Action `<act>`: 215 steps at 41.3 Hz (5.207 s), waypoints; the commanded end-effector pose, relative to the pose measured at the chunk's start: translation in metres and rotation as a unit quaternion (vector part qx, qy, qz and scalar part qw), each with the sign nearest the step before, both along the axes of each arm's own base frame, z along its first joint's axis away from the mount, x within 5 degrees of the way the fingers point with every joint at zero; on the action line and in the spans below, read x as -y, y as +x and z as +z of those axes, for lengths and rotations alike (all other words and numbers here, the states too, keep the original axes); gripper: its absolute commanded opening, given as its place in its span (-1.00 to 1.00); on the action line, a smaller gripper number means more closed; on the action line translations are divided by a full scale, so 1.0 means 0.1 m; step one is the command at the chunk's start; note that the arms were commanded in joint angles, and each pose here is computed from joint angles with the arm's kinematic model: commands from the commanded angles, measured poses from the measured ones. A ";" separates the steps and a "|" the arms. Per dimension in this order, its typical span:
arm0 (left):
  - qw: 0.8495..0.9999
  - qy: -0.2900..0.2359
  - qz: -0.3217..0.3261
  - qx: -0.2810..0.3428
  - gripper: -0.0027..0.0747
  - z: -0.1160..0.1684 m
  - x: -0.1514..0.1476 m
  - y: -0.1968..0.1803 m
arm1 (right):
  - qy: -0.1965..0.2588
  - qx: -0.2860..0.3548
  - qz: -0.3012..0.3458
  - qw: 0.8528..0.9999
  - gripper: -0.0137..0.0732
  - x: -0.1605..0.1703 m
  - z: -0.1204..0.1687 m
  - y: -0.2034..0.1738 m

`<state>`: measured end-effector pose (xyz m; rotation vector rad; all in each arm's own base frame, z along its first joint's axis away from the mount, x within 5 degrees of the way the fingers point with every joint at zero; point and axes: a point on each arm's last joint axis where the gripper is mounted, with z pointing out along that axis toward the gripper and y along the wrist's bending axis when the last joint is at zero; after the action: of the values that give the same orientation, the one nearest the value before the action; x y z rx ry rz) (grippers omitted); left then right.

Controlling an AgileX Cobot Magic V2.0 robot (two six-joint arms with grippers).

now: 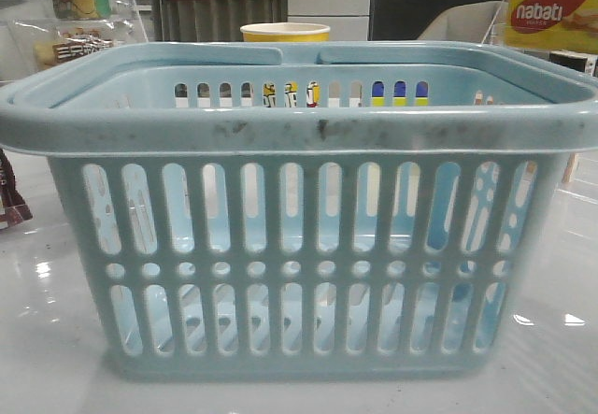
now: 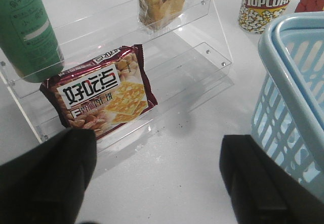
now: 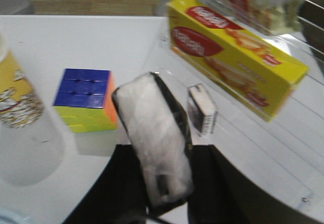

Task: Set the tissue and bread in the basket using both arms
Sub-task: 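Lift the tissue pack with the right gripper and carry it over the basket, then lower the tissue pack into the basket, open the right gripper, withdraw, then reach the left gripper to the bagged yellow bread and grasp it, then lift the bread with the left gripper and carry it over the basket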

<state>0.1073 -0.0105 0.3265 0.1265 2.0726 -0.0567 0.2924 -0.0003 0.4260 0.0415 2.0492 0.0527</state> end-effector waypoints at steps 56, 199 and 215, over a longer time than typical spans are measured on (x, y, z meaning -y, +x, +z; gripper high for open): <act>0.999 -0.011 -0.001 0.038 0.52 0.07 0.01 0.05 | -0.015 0.006 0.323 0.946 0.63 -1.30 -0.34 -1.23; 0.955 0.004 -0.294 -0.048 -0.69 0.71 1.68 1.39 | -0.014 0.008 0.325 0.946 0.63 -0.70 -0.53 -2.03; 0.942 0.017 -0.325 -0.081 -0.62 0.32 1.86 1.24 | -0.014 0.008 0.325 0.946 0.63 -0.70 -0.53 -2.03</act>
<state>0.2350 -0.1963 0.3324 0.9061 2.2468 -0.4016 0.0873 0.0690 0.3597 -0.6746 2.0592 0.4215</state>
